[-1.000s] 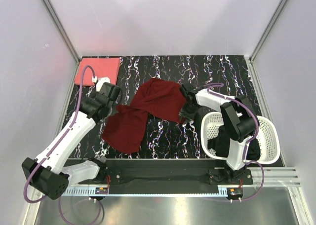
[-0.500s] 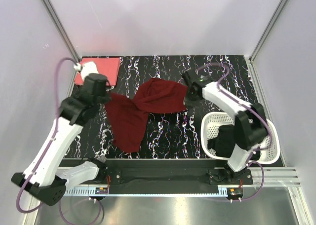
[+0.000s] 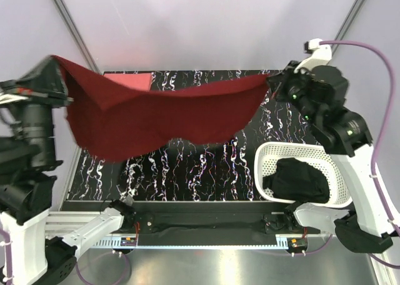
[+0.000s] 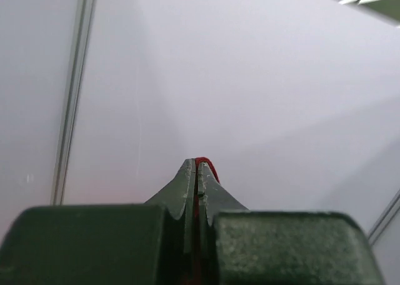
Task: Fold and stack the t-shirts
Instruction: Flatten the tshirt out, then fold the tshirt
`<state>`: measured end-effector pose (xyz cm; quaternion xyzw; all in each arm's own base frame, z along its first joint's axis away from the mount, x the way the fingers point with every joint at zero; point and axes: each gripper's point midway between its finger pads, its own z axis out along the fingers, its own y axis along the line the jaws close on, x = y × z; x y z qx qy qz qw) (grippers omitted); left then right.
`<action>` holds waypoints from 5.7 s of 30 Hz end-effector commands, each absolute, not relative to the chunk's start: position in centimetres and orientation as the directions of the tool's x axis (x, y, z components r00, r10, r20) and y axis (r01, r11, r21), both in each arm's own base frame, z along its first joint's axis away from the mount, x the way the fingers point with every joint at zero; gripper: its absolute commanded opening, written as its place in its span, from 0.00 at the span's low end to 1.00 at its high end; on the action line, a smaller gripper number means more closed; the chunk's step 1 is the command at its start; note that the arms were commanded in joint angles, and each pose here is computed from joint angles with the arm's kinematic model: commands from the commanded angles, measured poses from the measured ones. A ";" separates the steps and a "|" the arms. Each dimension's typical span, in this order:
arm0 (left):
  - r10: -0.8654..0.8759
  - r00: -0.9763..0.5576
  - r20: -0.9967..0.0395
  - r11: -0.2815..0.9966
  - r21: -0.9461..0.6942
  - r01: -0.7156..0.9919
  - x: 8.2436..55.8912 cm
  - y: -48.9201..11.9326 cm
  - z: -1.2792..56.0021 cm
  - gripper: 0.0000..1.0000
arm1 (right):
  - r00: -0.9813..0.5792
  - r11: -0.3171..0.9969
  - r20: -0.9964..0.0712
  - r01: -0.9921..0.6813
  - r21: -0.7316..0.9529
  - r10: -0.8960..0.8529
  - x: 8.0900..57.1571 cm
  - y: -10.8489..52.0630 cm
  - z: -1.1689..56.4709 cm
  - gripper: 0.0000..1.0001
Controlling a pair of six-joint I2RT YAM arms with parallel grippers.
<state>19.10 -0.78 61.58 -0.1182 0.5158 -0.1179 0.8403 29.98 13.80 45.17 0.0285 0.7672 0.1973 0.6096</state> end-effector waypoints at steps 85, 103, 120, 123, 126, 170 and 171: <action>-0.066 0.015 -0.998 0.871 -0.065 -0.488 50.5 6.3 28.7 0.00 | -0.331 0.812 -0.857 -0.311 0.494 0.395 65.5 22.4 23.3 0.00; -0.179 -0.255 -0.950 0.896 -0.051 -0.440 58.2 6.3 20.3 0.00 | -0.251 0.813 -0.845 -0.246 0.527 0.472 73.4 21.1 15.5 0.00; -0.430 -0.381 -0.819 0.884 -0.295 -0.364 46.5 -2.7 21.0 0.00 | -0.315 0.662 -0.674 -0.163 0.732 0.668 73.3 17.9 18.7 0.00; -0.438 -0.411 -0.799 0.886 -0.306 -0.348 45.0 -3.6 21.0 0.00 | -0.385 0.651 -0.647 -0.142 0.746 0.658 72.2 17.8 18.5 0.01; -0.429 -0.446 -0.786 0.897 -0.311 -0.314 43.6 -4.8 20.8 0.00 | -0.443 0.651 -0.622 -0.108 0.751 0.645 71.2 17.6 17.7 0.03; -0.405 -0.565 -0.719 0.912 -0.363 -0.191 35.2 -8.0 22.2 0.00 | -0.651 0.698 -0.465 0.144 0.701 0.601 63.1 12.6 18.5 0.00; -0.411 -0.564 -0.717 0.908 -0.374 -0.188 35.1 -8.2 22.4 0.00 | -0.650 0.697 -0.463 0.145 0.702 0.602 63.1 12.5 18.6 0.00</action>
